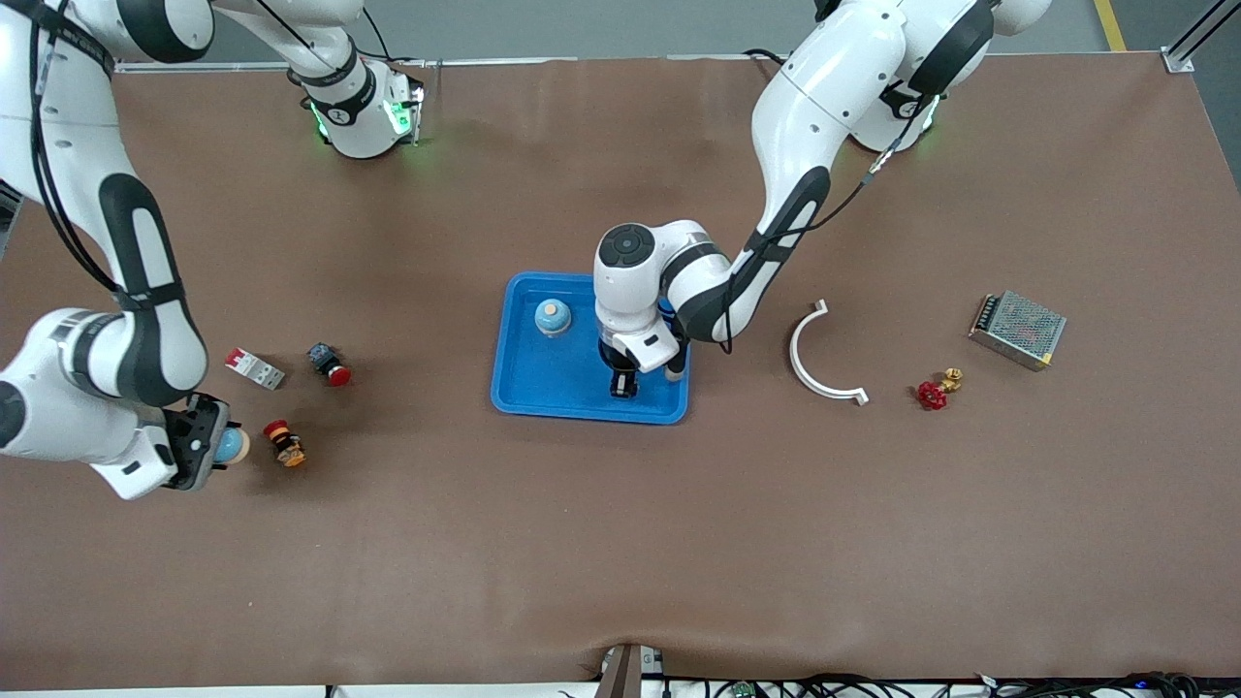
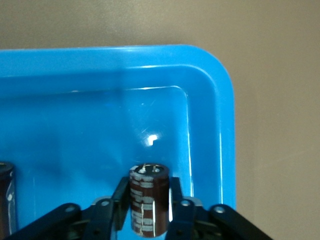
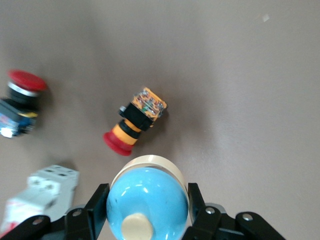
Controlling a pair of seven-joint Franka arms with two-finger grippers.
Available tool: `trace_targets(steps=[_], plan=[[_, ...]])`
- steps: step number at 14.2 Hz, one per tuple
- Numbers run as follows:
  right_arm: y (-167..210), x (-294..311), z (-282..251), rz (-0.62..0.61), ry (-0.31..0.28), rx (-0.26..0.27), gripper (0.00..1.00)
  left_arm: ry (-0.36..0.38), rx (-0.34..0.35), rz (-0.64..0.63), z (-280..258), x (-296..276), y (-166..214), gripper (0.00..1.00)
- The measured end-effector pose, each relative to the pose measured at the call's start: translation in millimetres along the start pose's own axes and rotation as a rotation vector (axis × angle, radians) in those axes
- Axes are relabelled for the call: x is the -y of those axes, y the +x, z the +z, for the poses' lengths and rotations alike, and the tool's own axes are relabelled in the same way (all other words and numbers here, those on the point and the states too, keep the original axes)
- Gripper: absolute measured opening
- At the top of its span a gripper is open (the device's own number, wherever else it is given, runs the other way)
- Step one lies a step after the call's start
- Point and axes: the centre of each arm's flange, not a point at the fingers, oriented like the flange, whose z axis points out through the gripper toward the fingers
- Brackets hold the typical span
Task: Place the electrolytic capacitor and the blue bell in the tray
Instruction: 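Release the capacitor in the tray while the right gripper grasps the bell, then lower the bell into the tray while the left gripper returns to rest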
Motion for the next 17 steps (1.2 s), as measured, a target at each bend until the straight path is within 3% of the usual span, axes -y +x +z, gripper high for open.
trace_targets(steps=[3, 6, 9, 12, 14, 17], plan=[[29, 23, -50, 0.171, 0.069, 0.01, 0.67, 0.016, -0.032, 0.006, 1, -2, 4, 0.74], [95, 61, -97, 0.383, 0.118, 0.034, 0.67, 0.028, -0.06, 0.004, -6, -5, 2, 1.0], [161, 97, -121, 0.579, 0.18, -0.008, 0.67, 0.031, -0.065, 0.009, -34, -9, -8, 1.0], [212, 119, -120, 0.757, 0.186, 0.011, 0.67, 0.077, -0.061, 0.042, -68, -17, -6, 1.0], [252, 137, -120, 0.882, 0.168, 0.023, 0.67, 0.109, -0.049, 0.074, -89, -37, 17, 1.0], [315, 169, -113, 1.085, 0.123, 0.003, 0.67, 0.163, -0.071, 0.163, -111, -77, 87, 1.0]])
